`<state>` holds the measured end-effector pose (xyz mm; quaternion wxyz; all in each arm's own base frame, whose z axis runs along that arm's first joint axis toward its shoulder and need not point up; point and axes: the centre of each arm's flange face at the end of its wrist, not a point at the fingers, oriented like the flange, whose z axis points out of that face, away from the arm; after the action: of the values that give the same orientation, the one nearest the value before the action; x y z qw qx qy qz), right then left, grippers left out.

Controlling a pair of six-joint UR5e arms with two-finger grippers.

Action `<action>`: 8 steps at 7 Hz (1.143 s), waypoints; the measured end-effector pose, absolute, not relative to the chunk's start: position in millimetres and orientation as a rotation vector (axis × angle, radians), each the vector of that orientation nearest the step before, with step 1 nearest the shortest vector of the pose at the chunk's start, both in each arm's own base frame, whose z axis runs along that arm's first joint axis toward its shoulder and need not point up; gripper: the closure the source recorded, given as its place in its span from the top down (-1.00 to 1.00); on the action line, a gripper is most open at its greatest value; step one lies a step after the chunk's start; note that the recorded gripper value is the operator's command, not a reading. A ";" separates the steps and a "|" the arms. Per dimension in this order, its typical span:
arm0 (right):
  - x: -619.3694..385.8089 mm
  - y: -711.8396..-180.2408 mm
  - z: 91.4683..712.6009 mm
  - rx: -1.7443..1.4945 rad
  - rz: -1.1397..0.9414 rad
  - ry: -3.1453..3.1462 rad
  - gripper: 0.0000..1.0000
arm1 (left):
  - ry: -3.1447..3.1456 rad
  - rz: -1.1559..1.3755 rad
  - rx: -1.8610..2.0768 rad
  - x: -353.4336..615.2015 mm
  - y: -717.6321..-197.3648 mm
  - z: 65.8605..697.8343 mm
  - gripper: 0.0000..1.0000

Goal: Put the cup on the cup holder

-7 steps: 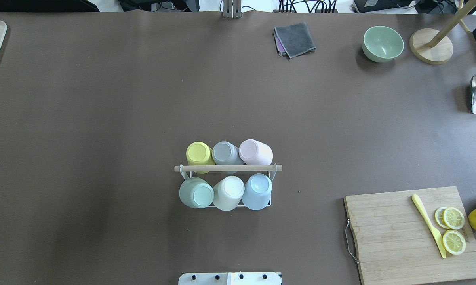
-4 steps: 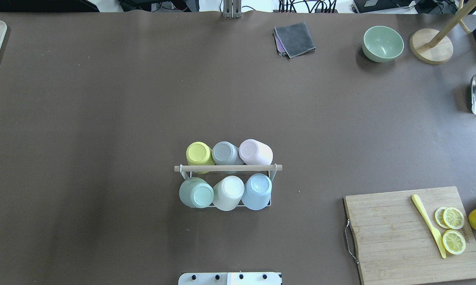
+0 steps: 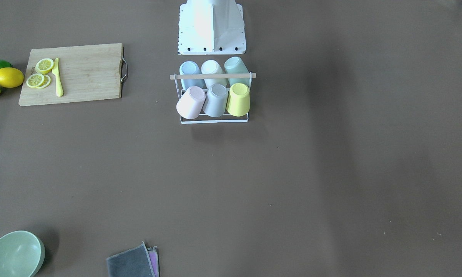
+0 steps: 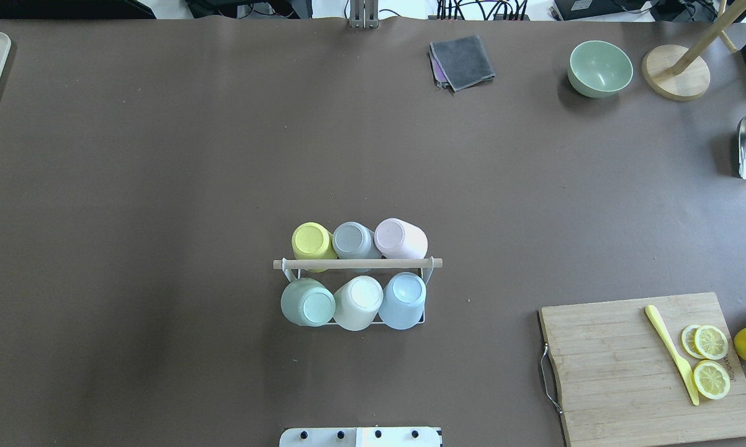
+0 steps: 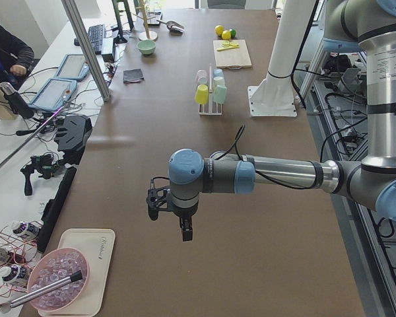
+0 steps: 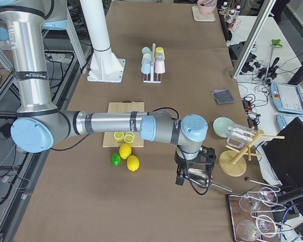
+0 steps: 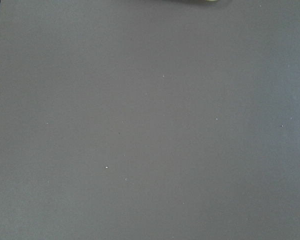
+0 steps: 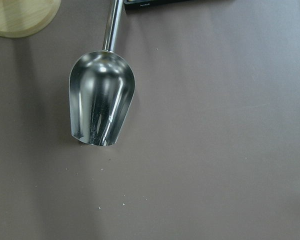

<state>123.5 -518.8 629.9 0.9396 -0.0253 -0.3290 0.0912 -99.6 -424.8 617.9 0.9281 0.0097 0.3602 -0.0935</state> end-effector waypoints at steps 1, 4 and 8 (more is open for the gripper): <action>124.3 -519.4 622.3 -0.036 0.184 -0.670 1.00 | 0.735 -0.136 0.043 -96.6 -424.8 614.9 0.97; 125.4 -523.0 610.7 0.014 0.168 -0.664 1.00 | 0.732 0.037 0.074 -89.8 -420.9 629.9 0.97; 123.9 -528.6 604.0 0.078 0.143 -0.661 1.00 | 0.741 0.042 0.069 -88.7 -420.1 632.1 0.97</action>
<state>123.9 -528.6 604.0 0.9426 0.0381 -0.3243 0.0702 -88.7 -420.1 632.1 0.9314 0.0338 0.3618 0.0206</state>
